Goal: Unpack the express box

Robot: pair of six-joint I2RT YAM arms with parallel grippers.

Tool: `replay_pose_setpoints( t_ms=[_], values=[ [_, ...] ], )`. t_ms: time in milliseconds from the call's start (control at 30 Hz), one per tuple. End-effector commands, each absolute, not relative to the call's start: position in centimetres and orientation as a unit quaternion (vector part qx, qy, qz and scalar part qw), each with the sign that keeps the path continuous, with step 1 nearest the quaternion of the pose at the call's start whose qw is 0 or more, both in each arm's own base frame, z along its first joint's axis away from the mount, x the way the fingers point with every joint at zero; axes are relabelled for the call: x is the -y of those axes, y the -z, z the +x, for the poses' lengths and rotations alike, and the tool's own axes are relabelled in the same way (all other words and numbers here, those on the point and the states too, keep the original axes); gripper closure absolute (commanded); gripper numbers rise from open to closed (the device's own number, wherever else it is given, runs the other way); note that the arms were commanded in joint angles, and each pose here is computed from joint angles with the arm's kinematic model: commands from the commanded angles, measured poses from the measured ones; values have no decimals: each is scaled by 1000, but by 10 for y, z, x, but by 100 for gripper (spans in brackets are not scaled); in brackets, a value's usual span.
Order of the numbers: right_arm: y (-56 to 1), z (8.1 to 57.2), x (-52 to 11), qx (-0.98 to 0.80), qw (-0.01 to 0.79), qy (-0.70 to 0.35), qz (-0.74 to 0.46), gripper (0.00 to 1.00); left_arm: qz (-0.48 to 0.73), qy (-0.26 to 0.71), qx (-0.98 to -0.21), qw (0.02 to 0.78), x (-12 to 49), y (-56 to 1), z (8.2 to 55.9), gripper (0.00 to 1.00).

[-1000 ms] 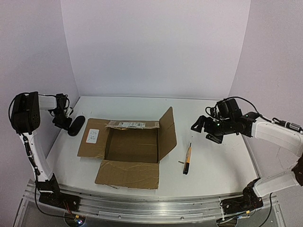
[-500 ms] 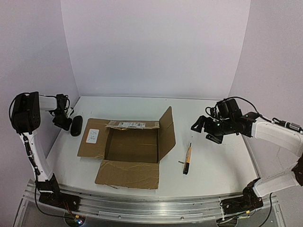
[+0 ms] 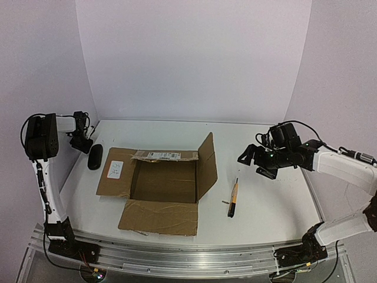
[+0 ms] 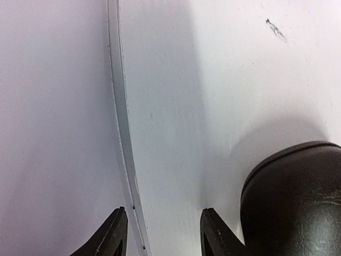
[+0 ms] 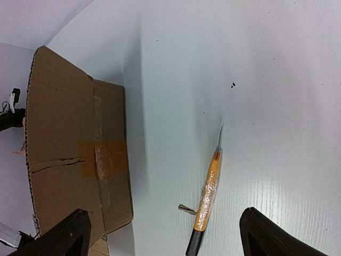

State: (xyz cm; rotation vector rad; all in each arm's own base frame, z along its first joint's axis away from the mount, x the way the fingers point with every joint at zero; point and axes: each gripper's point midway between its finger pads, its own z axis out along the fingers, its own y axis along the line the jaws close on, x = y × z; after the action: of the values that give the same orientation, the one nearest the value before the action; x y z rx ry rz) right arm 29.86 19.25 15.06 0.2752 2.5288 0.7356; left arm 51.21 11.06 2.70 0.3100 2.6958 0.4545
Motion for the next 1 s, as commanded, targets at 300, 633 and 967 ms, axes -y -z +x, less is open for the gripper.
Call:
replay_pose_setpoints(
  t_ms=[300, 633, 967],
  values=[
    [-158, 305, -199, -925, 246, -274, 94, 2, 122, -148, -956, 221, -98, -36, 531, 52],
    [-159, 306, -198, -925, 248, -273, 94, 2, 123, -162, -952, 227, -100, -48, 527, 52],
    [-176, 316, -145, -916, 348, -166, 110, 2, 132, -81, -921, 358, -56, -176, 523, 44]
  ],
)
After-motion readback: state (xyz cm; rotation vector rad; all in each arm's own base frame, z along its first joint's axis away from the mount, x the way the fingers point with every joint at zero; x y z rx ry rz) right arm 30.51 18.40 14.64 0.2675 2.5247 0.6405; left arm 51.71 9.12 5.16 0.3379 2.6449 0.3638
